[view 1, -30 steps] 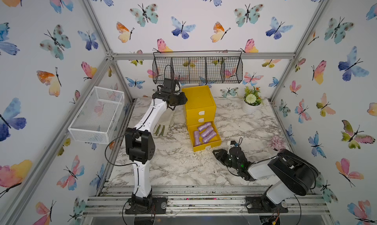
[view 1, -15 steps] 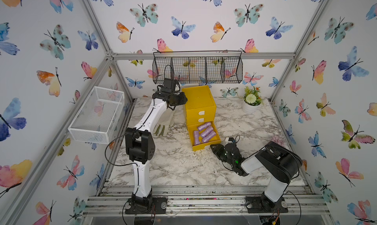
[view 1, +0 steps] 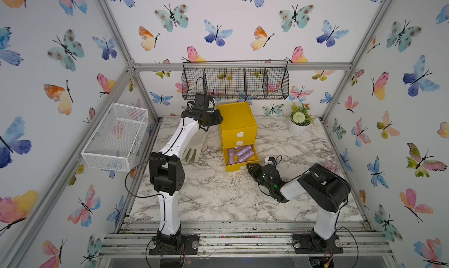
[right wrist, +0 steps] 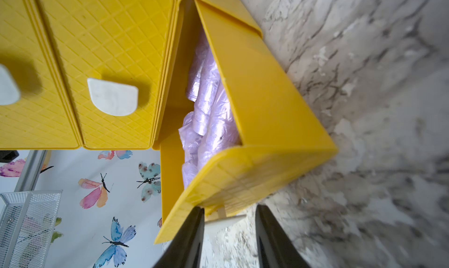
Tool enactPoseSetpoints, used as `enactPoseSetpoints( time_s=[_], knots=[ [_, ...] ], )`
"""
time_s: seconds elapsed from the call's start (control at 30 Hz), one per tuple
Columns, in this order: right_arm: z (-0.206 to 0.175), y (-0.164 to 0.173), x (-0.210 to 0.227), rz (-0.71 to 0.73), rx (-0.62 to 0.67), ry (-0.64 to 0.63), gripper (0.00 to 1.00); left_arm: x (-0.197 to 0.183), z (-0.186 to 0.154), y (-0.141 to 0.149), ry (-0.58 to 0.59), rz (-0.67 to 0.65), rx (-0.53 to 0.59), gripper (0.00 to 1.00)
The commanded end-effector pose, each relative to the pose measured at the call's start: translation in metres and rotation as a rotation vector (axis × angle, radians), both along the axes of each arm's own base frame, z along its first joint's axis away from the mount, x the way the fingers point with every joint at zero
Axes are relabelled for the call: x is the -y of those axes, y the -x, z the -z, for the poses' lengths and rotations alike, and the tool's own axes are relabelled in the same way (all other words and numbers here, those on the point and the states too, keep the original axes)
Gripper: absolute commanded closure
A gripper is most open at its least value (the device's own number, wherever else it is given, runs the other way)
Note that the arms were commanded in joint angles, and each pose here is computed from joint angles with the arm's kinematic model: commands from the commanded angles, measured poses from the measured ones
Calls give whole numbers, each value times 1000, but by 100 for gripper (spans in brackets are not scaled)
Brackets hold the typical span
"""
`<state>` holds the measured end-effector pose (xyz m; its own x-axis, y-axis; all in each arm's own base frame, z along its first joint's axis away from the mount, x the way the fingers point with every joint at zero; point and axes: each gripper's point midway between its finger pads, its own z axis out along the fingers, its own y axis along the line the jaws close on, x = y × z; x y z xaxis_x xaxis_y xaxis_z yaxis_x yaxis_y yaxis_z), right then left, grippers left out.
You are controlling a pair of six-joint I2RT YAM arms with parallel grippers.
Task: Sort the rolls of trash bags by color and place them into the drawer
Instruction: Close the drawer in the storage box.
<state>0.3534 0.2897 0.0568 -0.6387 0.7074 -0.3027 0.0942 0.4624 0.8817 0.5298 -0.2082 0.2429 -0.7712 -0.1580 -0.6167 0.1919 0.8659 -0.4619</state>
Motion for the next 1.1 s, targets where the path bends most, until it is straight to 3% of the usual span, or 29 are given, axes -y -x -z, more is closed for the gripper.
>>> enactPoseSetpoints(
  time_s=[0.0,0.57,1.07],
  knots=[
    [5,-18,2,38,5,31,60,13,38,22,-27,68,-131,75],
    [11,-68,-28,46,10,-25,60,15,39,24,-21,78,-139,75],
    [14,-92,-44,63,25,-63,61,15,39,24,-24,79,-141,74]
  ],
)
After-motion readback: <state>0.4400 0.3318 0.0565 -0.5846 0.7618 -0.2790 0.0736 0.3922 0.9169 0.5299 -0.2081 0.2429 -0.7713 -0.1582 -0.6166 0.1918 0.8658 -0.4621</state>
